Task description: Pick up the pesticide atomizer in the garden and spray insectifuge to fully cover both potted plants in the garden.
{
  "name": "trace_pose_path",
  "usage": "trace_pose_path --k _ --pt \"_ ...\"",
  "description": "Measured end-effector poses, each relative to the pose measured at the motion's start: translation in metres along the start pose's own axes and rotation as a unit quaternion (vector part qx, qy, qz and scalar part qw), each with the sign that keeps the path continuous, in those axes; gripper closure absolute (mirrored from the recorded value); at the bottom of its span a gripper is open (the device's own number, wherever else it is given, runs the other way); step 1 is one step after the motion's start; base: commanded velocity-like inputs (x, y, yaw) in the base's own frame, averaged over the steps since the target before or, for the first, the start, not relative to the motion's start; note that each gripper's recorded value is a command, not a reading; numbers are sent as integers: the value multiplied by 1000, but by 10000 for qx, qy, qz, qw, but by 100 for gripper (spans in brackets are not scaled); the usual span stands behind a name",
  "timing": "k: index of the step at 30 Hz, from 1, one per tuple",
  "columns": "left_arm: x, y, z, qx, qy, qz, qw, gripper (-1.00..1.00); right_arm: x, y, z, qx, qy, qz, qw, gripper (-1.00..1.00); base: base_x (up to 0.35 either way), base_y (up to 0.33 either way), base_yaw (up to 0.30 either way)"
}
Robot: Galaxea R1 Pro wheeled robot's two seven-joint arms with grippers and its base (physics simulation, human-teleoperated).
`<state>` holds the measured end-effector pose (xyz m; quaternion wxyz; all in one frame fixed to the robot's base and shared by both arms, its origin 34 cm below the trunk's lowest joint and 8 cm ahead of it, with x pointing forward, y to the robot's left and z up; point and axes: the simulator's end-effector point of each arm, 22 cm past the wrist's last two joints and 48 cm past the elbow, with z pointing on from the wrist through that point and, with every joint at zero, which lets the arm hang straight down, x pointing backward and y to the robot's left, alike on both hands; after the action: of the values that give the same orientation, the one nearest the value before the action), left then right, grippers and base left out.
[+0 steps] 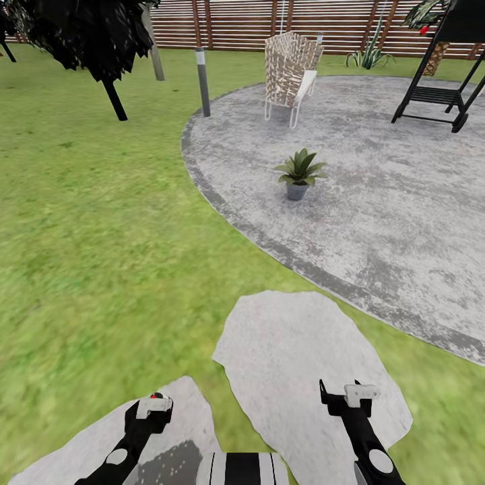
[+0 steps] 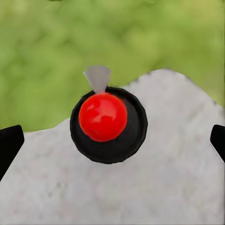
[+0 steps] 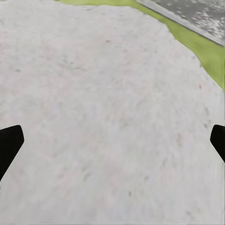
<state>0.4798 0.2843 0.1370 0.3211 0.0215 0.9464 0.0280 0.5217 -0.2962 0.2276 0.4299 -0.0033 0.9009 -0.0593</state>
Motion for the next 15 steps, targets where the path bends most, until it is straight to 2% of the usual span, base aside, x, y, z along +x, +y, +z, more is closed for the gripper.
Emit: trace_pose_path --k 5,15 --pt "-1 0 0 -1 -17 0 10000 -100 0 0 0 0 0 0 10000 -100 21 -10 82" --pt "-1 0 0 -1 -30 -1 10000 -100 0 0 0 0 3 -1 10000 -100 2 -18 8"
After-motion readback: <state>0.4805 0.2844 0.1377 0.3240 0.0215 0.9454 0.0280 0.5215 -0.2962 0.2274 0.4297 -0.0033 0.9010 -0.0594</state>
